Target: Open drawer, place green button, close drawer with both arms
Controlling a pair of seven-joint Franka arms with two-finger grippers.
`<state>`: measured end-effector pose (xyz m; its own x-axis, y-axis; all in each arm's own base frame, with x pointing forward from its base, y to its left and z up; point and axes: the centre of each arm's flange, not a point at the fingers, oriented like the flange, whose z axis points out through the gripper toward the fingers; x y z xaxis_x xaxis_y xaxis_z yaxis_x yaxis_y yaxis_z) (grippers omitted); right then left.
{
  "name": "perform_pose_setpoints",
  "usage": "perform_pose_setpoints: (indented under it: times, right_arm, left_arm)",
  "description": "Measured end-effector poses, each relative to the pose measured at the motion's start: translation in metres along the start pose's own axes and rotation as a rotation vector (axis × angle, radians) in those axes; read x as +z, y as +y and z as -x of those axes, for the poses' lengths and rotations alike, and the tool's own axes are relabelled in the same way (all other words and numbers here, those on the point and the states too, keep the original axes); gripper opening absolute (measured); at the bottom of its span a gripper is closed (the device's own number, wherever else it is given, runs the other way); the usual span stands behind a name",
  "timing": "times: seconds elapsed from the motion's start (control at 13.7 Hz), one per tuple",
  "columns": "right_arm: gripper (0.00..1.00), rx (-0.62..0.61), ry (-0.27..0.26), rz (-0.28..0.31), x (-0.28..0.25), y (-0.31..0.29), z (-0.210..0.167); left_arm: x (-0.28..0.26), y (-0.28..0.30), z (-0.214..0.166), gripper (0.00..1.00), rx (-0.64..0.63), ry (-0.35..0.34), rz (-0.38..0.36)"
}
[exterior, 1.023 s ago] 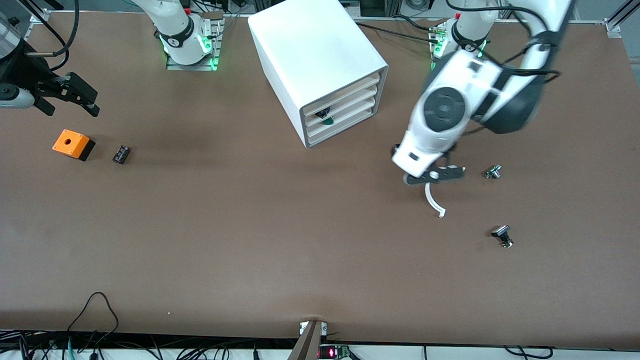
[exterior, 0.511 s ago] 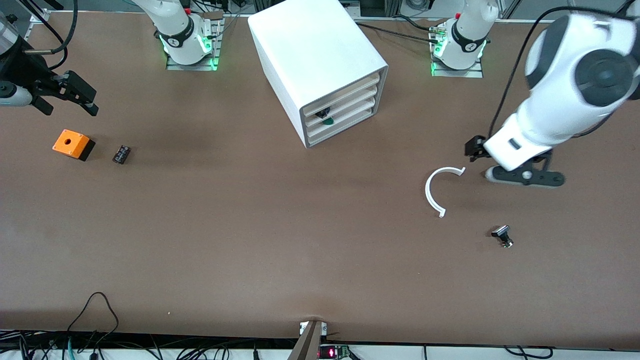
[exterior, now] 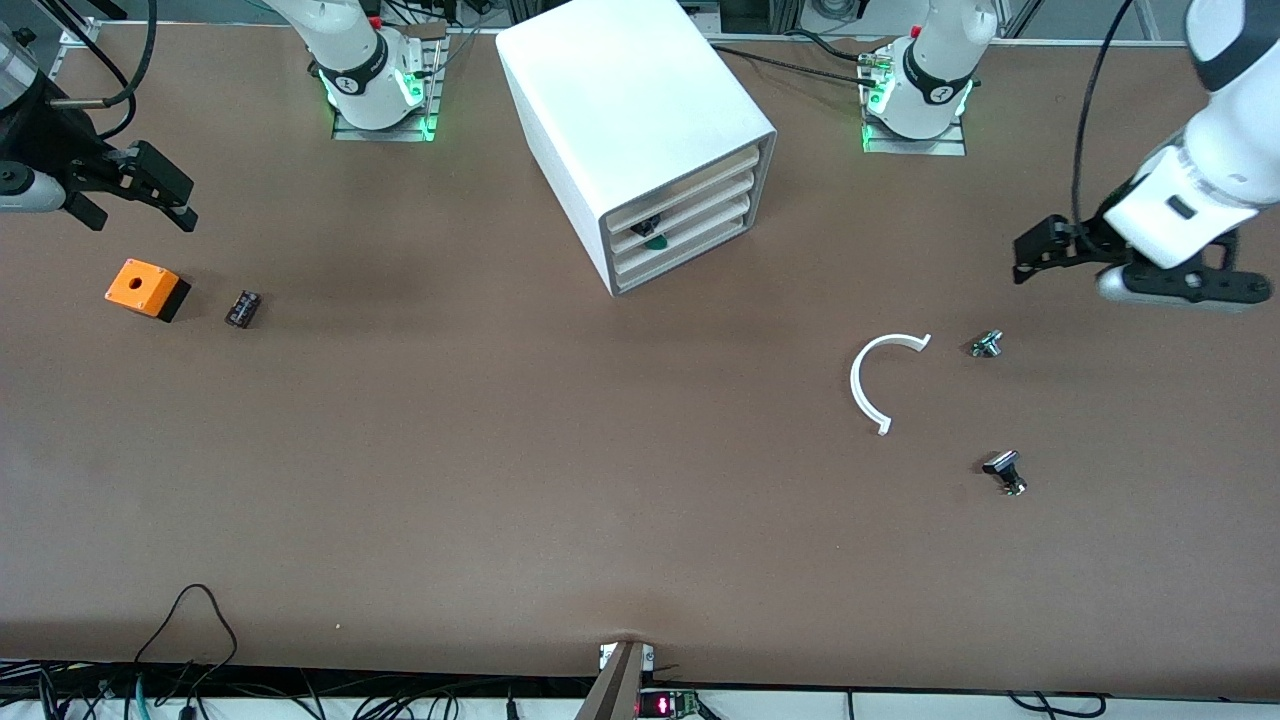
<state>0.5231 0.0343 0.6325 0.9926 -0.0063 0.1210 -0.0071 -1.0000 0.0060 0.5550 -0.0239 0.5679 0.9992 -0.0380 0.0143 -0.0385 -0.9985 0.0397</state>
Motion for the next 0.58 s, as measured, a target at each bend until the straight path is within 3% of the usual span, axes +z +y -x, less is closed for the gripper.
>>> perform_pose_setpoints:
  times: [0.58]
  right_arm:
    - [1.0, -0.001, 0.004, 0.0, -0.0017, 0.0004, -0.0003]
  left_arm:
    - [0.0002, -0.0155, 0.0046, 1.0, 0.072, -0.03, 0.003]
